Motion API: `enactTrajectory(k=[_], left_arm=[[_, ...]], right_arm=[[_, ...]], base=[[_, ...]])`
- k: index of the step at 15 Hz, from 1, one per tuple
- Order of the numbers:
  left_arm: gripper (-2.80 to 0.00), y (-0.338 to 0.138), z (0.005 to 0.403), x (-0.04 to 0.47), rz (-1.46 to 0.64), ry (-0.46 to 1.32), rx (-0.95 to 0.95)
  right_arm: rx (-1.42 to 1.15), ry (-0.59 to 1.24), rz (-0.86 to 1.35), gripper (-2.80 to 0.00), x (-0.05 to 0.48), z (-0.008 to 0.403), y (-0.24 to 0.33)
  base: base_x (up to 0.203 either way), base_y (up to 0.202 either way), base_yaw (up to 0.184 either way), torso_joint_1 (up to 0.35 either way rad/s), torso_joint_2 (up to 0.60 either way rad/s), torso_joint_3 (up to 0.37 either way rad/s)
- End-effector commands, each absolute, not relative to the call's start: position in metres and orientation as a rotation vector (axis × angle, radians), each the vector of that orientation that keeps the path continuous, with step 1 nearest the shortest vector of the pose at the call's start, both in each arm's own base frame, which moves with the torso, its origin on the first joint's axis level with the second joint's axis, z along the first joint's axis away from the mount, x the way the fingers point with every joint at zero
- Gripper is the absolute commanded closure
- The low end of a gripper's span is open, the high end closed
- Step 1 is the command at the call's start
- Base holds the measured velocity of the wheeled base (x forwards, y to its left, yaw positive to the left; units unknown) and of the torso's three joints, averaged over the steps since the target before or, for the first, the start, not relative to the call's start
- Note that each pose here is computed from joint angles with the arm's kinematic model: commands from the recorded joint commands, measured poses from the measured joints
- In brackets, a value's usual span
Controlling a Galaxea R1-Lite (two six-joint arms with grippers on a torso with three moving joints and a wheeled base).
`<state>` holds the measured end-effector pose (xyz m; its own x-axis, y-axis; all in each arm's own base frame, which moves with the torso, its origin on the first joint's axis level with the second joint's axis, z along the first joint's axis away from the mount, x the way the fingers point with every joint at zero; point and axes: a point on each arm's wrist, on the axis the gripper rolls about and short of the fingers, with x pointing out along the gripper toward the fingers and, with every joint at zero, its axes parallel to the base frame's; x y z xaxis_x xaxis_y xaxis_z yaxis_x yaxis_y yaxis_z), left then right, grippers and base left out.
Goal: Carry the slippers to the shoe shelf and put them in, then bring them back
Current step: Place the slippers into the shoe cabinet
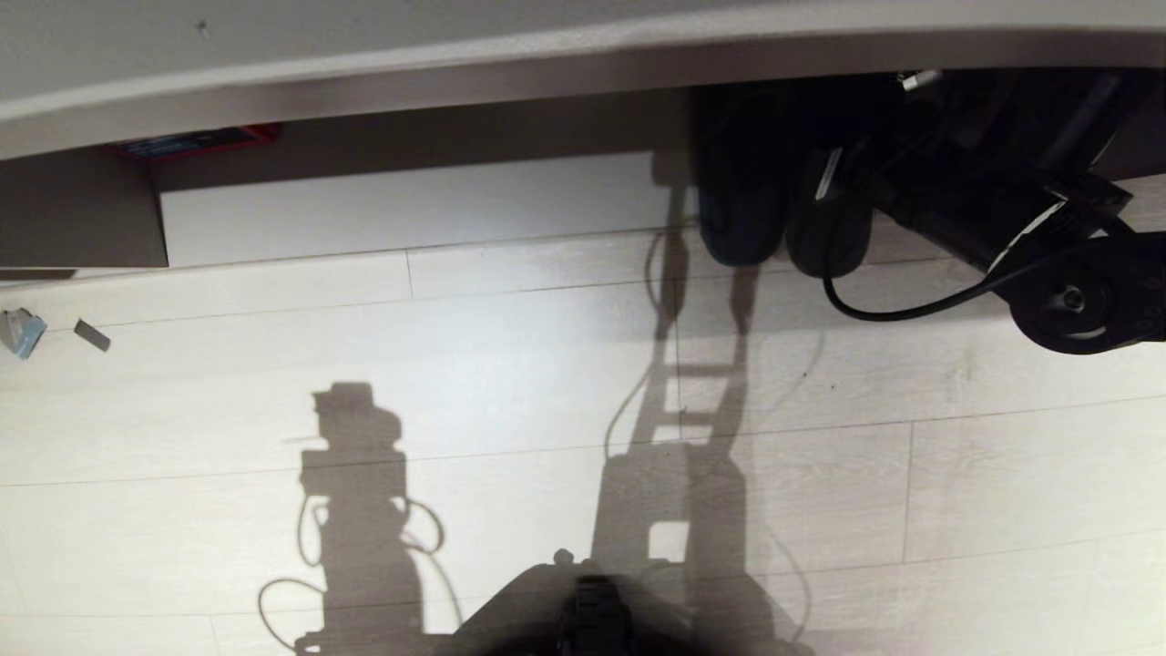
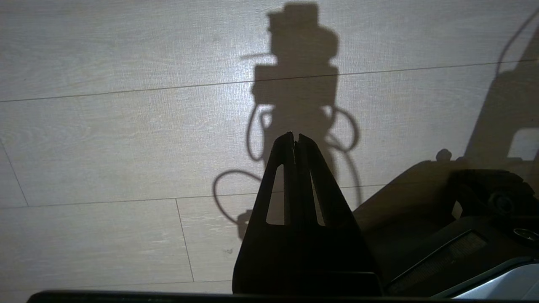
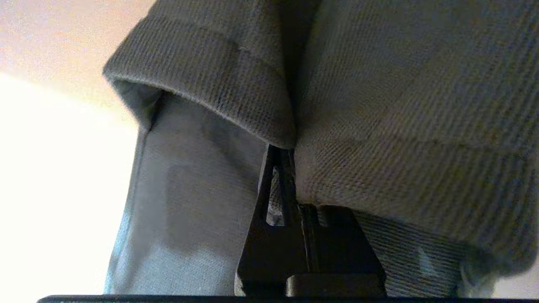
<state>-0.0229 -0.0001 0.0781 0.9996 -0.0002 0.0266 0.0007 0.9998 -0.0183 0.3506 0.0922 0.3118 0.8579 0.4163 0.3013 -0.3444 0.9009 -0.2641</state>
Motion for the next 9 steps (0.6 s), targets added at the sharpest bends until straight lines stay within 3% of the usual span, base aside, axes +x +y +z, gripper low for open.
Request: enactTrajectory(k=[1, 9], left_arm=[[0.00, 0.000, 0.076, -0.022, 0.000, -0.018, -0.020], [0.00, 0.000, 0.076, -0.022, 0.000, -0.018, -0.020]], right_arm=[[-0.218, -0.359, 0.438, 0.00, 0.352, 0.313, 0.088], [-0.255, -0.369, 0.509, 0.00, 0.369, 0.316, 0.093]], base=[[0.000, 0.000, 0.000, 0.000, 0.00, 0.000], [0.000, 0.000, 0.000, 0.000, 0.00, 0.000]])
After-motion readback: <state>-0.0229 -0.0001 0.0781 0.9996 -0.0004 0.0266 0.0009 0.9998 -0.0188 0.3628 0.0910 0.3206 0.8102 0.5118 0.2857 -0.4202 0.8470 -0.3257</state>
